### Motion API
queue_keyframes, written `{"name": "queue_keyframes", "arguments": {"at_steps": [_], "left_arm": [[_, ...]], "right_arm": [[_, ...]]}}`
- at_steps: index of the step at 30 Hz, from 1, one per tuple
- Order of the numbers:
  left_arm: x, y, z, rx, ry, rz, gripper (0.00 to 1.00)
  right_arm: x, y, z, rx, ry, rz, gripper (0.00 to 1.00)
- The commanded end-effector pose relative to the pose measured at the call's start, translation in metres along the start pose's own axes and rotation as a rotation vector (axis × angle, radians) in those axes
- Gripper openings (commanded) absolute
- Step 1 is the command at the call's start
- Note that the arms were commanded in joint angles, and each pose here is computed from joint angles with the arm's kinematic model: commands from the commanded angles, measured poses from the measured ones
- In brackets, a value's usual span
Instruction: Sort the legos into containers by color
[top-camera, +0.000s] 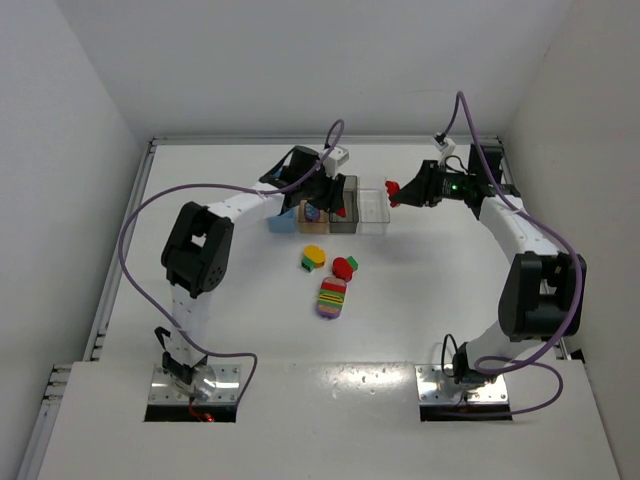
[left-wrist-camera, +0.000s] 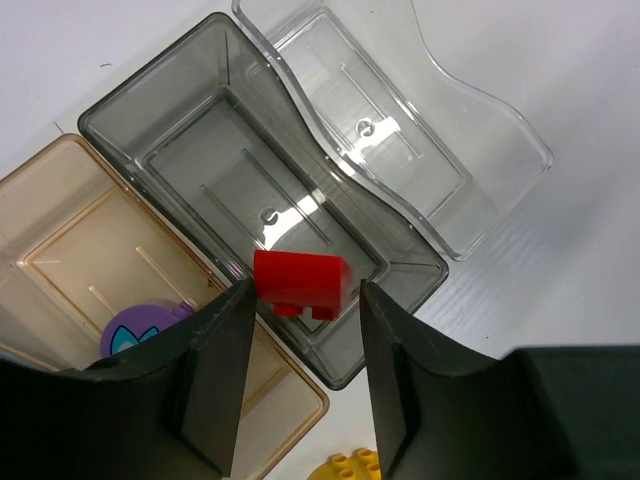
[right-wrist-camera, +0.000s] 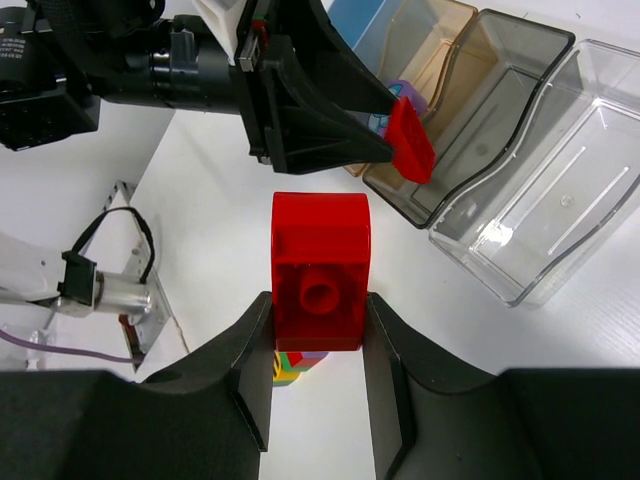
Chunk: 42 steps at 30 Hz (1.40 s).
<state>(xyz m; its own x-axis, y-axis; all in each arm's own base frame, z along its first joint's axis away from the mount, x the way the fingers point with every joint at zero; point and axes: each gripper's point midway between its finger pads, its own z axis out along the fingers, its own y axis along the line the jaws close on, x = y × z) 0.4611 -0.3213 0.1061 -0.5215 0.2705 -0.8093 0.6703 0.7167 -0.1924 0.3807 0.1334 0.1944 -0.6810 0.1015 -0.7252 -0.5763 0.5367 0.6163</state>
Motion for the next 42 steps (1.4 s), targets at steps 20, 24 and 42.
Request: {"name": "queue_keyframes", "arguments": {"at_steps": [20, 24, 42], "left_arm": [[-0.156, 0.049, -0.189, -0.139, -0.465, -0.224, 1.00], [-0.114, 0.076, -0.210, -0.161, -0.429, -0.239, 1.00], [-0.056, 0.092, -0.220, -0.095, -0.324, -0.239, 1.00]], "right_arm": [[-0.038, -0.038, 0.118, 0.229, 0.043, -0.144, 0.00], [-0.037, -0.059, 0.144, 0.332, 0.050, -0.138, 0.00], [-0.009, -0.080, 0.188, 0.408, 0.110, -0.135, 0.54]]}}
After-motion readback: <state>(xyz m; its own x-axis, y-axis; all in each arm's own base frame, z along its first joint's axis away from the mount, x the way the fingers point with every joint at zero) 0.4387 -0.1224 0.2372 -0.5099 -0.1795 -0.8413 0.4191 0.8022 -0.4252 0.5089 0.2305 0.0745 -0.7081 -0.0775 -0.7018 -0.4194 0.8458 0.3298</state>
